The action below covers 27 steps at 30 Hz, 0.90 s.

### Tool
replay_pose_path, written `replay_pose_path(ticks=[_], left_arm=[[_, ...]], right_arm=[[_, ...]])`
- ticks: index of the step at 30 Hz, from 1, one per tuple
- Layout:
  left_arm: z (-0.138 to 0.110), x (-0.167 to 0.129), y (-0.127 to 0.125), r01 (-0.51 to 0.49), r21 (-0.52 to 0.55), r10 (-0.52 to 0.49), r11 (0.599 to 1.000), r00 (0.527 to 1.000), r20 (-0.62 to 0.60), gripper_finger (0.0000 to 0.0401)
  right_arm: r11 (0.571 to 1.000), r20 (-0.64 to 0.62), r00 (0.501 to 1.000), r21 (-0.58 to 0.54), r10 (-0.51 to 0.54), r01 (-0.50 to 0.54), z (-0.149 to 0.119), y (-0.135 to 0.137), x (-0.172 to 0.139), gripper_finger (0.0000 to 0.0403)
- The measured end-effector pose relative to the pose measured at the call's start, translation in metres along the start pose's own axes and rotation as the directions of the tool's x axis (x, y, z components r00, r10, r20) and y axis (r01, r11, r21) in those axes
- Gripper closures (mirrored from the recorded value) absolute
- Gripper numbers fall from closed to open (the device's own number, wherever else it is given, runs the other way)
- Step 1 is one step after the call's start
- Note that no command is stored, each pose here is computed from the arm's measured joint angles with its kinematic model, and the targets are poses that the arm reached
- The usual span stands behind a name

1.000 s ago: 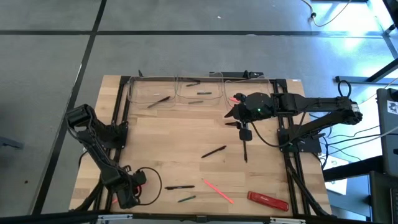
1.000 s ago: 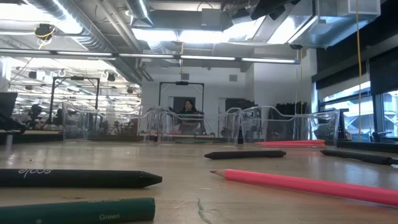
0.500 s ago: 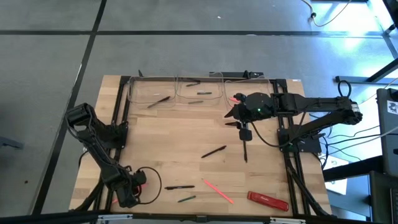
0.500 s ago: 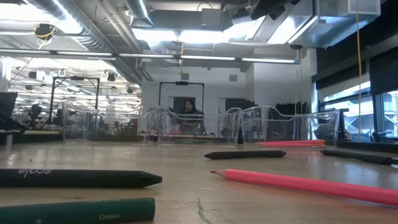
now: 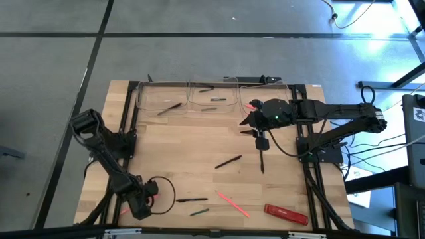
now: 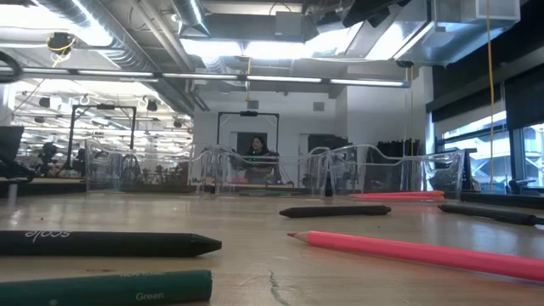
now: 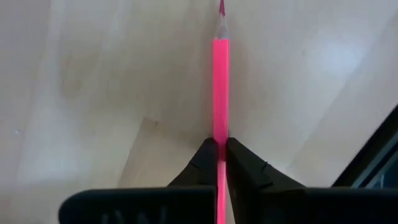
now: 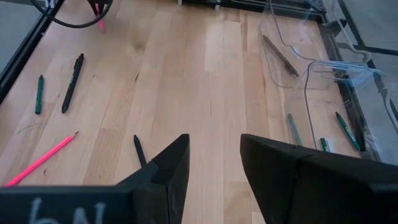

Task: Sort crayons/erasers/pens/pencils in bins
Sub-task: Put the pink pencil into the right transparent bin

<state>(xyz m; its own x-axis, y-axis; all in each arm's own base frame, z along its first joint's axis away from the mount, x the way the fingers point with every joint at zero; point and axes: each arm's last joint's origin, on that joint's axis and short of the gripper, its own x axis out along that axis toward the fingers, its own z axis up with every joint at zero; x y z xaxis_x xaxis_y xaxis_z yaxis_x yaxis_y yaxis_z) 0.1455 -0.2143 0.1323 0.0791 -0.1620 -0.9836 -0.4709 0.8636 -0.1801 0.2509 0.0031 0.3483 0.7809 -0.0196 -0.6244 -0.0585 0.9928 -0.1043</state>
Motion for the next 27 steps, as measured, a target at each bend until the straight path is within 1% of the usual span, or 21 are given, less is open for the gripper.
replay_pose_path(ticks=[5, 7, 10, 12, 17, 24, 27], left_arm=[[0.016, -0.005, 0.003, 0.014, -0.060, -0.013, 0.998, 1.000, 0.020, 0.0397], [0.023, -0.009, 0.006, 0.022, -0.069, -0.018, 0.997, 0.998, 0.062, 0.0396], [0.036, -0.018, 0.011, 0.028, -0.076, -0.016, 0.997, 0.987, 0.158, 0.0399], [0.044, -0.027, 0.011, 0.067, -0.075, -0.051, 0.995, 0.977, 0.206, 0.0399], [0.072, -0.047, 0.022, 0.084, -0.058, -0.060, 0.995, 0.941, 0.334, 0.0398], [0.114, -0.067, 0.047, 0.063, -0.026, -0.046, 0.998, 0.906, 0.421, 0.0398], [0.132, -0.074, 0.057, 0.051, 0.008, -0.049, 0.999, 0.889, 0.456, 0.0398]], right_arm=[[1.000, 0.000, 1.000, 0.000, 0.000, 0.000, 0.000, 0.000, 0.000, 0.0257], [1.000, 0.000, 1.000, 0.001, 0.000, 0.000, 0.000, 0.000, 0.000, 0.0257], [1.000, 0.000, 1.000, 0.001, 0.000, 0.000, 0.000, 0.000, 0.000, 0.0257], [1.000, 0.000, 1.000, 0.002, 0.000, 0.000, 0.000, 0.000, 0.000, 0.0257], [1.000, 0.000, 1.000, 0.002, 0.000, 0.000, 0.000, 0.000, 0.000, 0.0257], [1.000, -0.001, 1.000, 0.000, 0.000, 0.000, 0.000, 0.000, 0.000, 0.0257], [1.000, -0.009, 1.000, -0.001, 0.000, 0.000, -0.001, 0.000, 0.000, 0.0257]])
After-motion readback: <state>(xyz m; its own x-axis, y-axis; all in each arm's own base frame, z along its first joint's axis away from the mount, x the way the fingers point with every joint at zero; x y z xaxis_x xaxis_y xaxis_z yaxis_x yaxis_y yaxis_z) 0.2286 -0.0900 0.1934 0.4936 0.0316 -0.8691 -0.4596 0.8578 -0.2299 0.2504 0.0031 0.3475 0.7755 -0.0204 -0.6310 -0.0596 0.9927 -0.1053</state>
